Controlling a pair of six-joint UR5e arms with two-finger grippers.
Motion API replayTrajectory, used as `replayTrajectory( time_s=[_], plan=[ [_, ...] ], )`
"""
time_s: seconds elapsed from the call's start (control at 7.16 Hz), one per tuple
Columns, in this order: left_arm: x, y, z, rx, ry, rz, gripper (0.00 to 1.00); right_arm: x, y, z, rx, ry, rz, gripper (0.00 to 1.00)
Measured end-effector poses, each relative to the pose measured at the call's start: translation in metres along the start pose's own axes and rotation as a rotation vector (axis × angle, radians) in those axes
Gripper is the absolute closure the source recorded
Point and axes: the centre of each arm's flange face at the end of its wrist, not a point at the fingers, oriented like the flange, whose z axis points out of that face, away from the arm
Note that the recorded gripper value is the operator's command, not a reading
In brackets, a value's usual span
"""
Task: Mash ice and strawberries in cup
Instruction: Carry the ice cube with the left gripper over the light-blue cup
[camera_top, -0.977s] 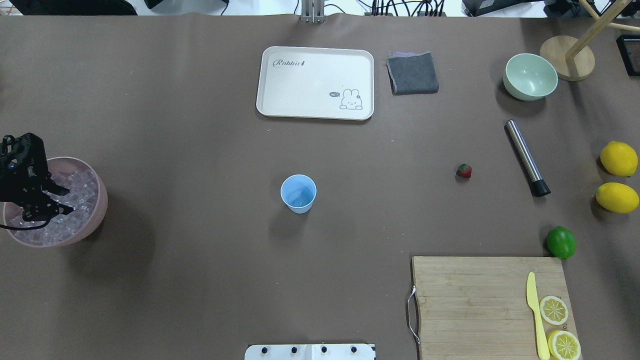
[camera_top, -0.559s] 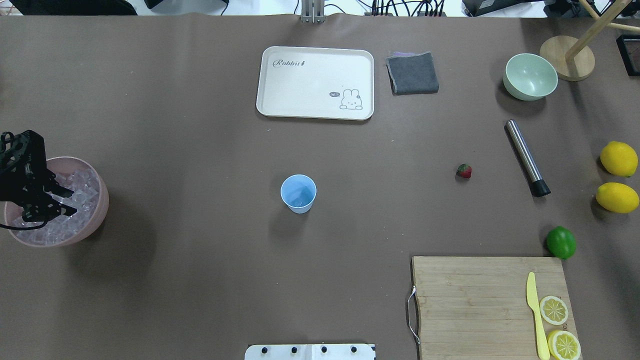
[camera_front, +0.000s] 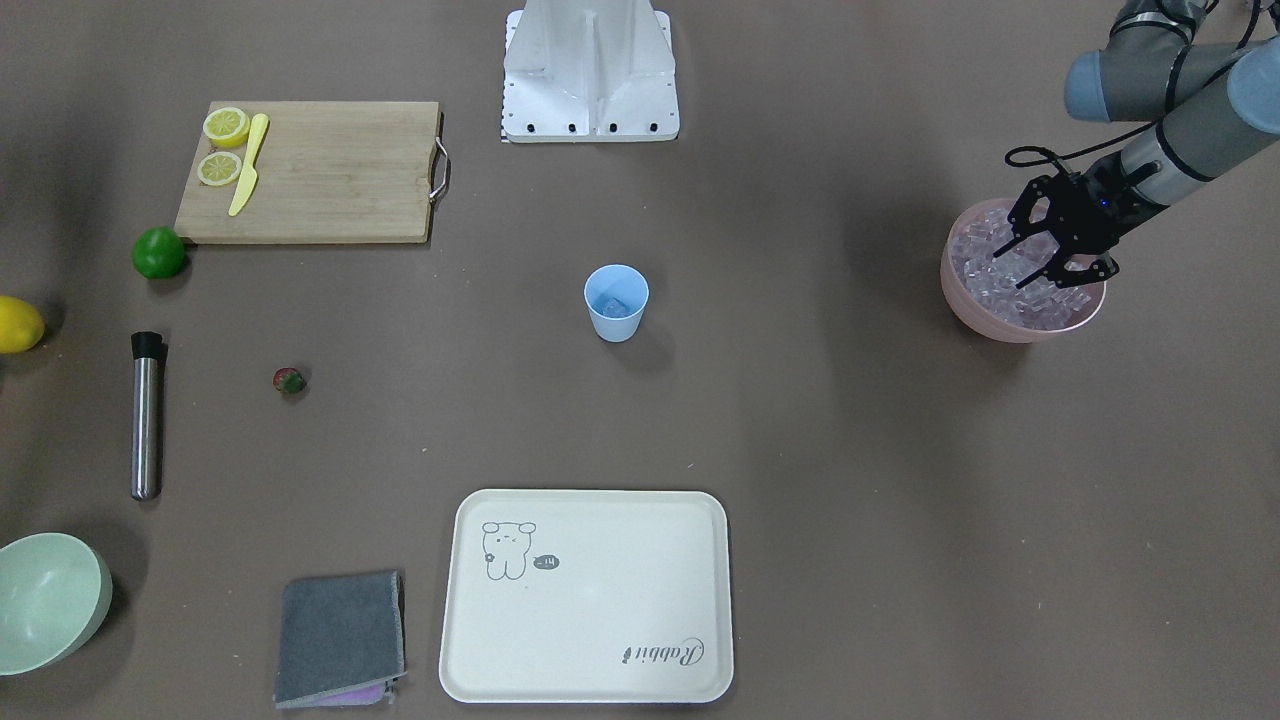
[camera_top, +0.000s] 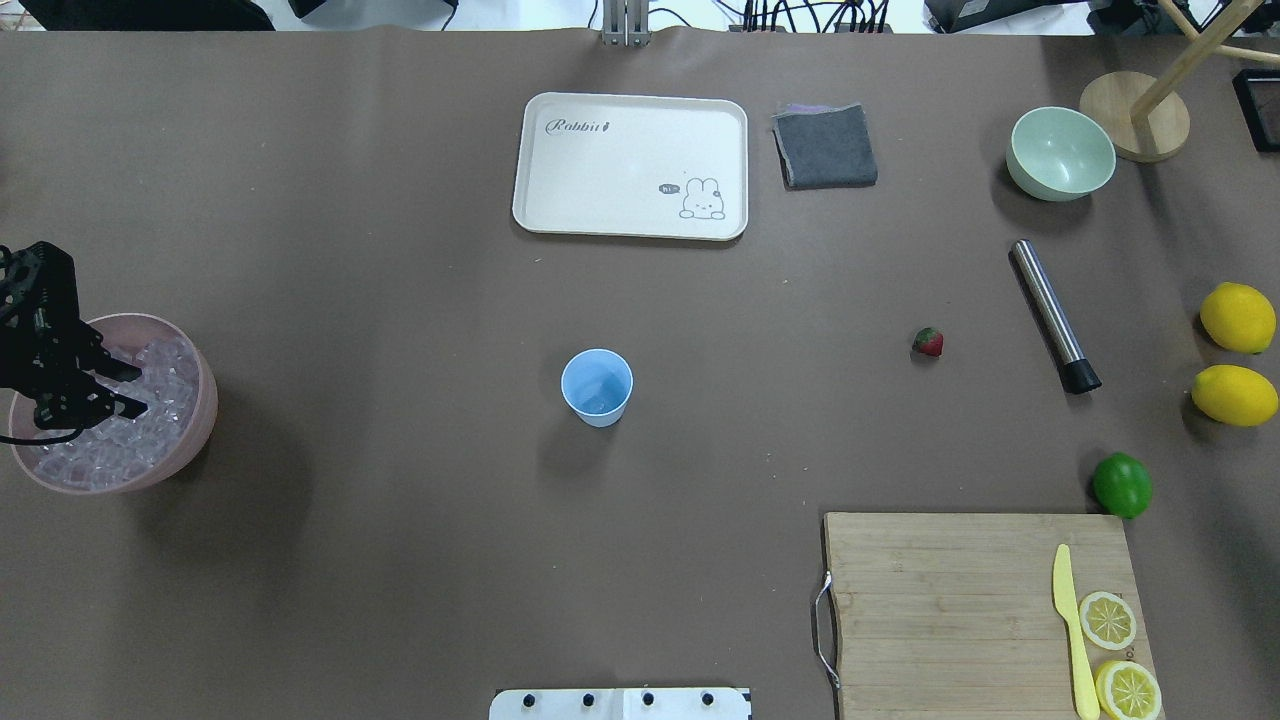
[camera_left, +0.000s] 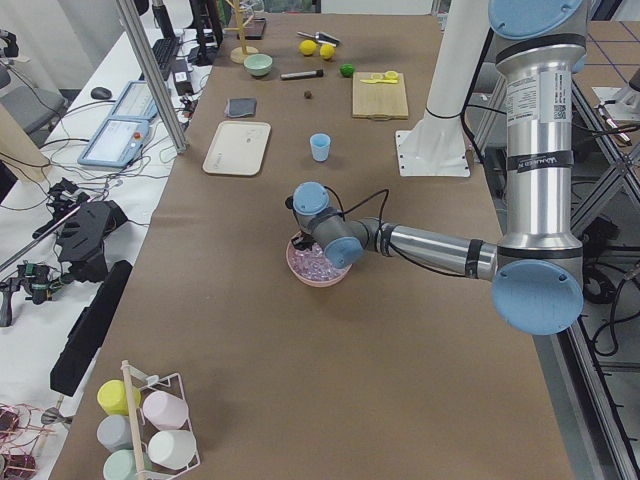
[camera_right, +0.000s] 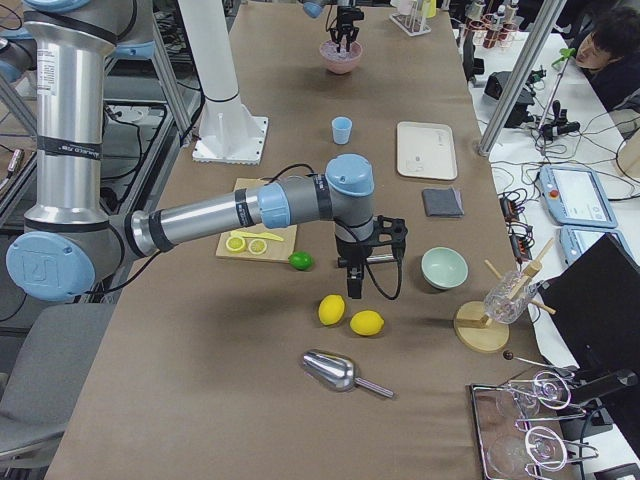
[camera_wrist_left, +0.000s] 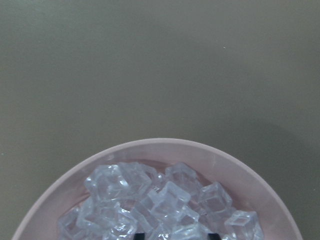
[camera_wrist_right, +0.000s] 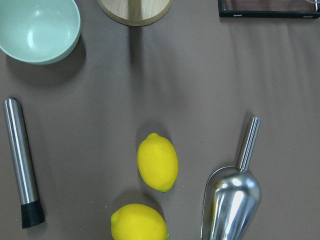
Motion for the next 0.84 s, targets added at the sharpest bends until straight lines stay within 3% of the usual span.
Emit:
replayTrajectory(
  time_s=[0.42,0.84],
  plan=[
    [-0.021,-0.027,-0.04,0.075,0.028,-0.02,1.0,-0.003,0.0,0.003,-0.008,-0.005,-0.005,0.0],
    [-0.029,-0.103,-0.06,0.129,0.043,-0.038,1.0,-0.007,0.001,0.006,-0.016,-0.011,-0.012,0.0]
  ],
)
